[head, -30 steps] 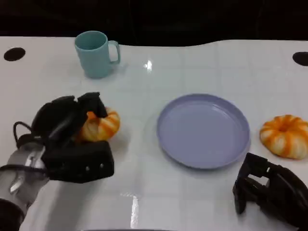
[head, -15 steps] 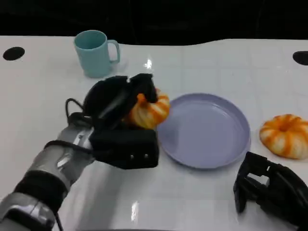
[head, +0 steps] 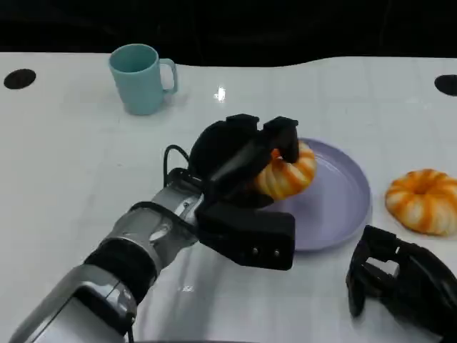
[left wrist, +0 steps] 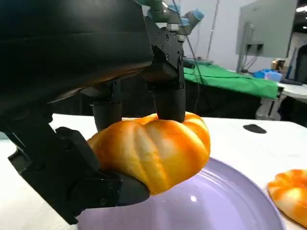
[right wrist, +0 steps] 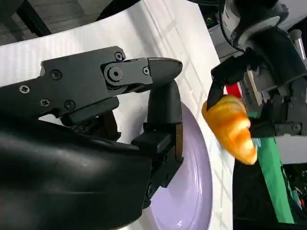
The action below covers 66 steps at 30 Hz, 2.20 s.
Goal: Grasp the bread from the table and place it into the plate.
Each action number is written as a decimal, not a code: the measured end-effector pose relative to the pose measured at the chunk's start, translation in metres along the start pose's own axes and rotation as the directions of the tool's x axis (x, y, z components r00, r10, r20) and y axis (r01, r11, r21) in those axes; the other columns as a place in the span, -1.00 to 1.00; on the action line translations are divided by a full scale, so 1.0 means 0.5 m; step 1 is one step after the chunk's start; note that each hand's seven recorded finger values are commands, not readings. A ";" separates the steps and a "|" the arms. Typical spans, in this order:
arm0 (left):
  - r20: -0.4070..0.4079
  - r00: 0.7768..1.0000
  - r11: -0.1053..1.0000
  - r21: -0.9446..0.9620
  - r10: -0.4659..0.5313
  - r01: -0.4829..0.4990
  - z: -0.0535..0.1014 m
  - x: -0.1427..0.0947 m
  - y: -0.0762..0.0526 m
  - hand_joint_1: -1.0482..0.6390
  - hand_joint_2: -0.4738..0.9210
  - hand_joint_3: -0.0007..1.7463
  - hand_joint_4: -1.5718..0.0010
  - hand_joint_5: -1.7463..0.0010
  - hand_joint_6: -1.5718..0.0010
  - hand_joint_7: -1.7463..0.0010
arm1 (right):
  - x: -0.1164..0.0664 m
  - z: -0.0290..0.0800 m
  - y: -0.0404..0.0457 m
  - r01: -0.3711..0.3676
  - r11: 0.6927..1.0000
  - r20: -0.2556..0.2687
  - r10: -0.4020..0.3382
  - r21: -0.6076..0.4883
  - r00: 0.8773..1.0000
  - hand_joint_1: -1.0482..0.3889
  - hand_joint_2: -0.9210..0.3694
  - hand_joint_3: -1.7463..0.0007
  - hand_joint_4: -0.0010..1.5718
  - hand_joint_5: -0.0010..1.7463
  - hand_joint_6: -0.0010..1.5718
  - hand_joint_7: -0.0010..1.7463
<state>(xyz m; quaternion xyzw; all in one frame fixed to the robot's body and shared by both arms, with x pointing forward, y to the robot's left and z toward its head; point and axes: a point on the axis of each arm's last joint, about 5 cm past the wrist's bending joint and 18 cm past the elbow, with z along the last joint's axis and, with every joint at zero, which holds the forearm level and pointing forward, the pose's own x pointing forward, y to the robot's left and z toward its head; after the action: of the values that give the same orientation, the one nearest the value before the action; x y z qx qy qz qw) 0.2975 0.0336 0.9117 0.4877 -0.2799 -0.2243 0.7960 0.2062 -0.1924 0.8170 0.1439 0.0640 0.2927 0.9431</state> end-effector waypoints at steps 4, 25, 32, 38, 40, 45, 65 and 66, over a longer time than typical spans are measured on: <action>0.020 1.000 0.999 0.024 -0.021 0.021 0.006 0.002 -0.007 -0.06 0.61 0.24 -0.19 -1.00 0.19 -0.99 | -0.003 -0.001 0.001 0.005 1.000 0.003 -0.005 0.001 1.000 -0.37 -1.00 0.68 -0.06 1.00 -0.24 0.91; -0.059 0.954 0.944 0.139 -0.293 0.299 0.030 0.035 -0.018 -0.84 1.00 -0.36 1.00 0.79 1.00 0.81 | -0.005 -0.001 0.008 -0.007 1.000 0.002 0.007 -0.004 1.000 -0.34 -1.00 0.70 -0.08 1.00 -0.25 0.88; -0.101 0.921 0.905 0.173 -0.376 0.389 0.032 0.041 -0.013 -0.99 1.00 -0.25 1.00 0.93 1.00 0.89 | -0.004 0.000 0.009 0.002 1.000 0.000 -0.002 -0.009 1.000 -0.38 -1.00 0.68 -0.08 1.00 -0.24 0.89; -0.092 0.916 0.898 0.179 -0.390 0.401 0.034 0.046 -0.004 -0.98 1.00 -0.24 0.98 0.92 0.99 0.87 | -0.004 -0.001 0.007 -0.002 1.000 0.003 0.002 0.006 1.000 -0.34 -1.00 0.69 -0.09 1.00 -0.25 0.88; -0.087 0.920 0.902 0.180 -0.383 0.392 0.034 0.047 0.000 -0.98 1.00 -0.24 0.98 0.91 0.99 0.87 | -0.004 -0.001 0.007 -0.003 1.000 0.004 0.003 0.009 1.000 -0.34 -1.00 0.69 -0.08 1.00 -0.25 0.88; -0.062 0.929 0.916 0.155 -0.364 0.369 0.025 0.045 0.021 -0.92 1.00 -0.26 0.96 0.86 0.98 0.87 | -0.003 -0.001 0.007 -0.009 1.000 0.004 0.009 0.008 1.000 -0.35 -1.00 0.68 -0.09 1.00 -0.25 0.88; 0.033 0.998 0.894 -0.443 -0.055 0.064 -0.071 -0.163 0.042 -0.57 1.00 -0.50 0.54 0.24 0.55 0.83 | -0.003 0.000 0.008 -0.001 1.000 -0.004 0.001 0.013 1.000 -0.36 -1.00 0.73 -0.07 1.00 -0.21 0.84; 0.027 0.999 0.855 -0.516 -0.047 0.054 -0.077 -0.180 0.038 -0.57 1.00 -0.51 0.52 0.22 0.53 0.83 | -0.003 0.000 0.008 -0.002 1.000 -0.005 0.002 0.015 1.000 -0.36 -1.00 0.73 -0.07 1.00 -0.20 0.84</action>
<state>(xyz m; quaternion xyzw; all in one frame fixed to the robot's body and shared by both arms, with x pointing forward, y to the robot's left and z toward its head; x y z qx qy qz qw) 0.2578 0.1235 0.8943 0.2622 -0.2018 -0.3151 0.8895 0.2030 -0.1899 0.8184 0.1501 0.0685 0.2934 0.9416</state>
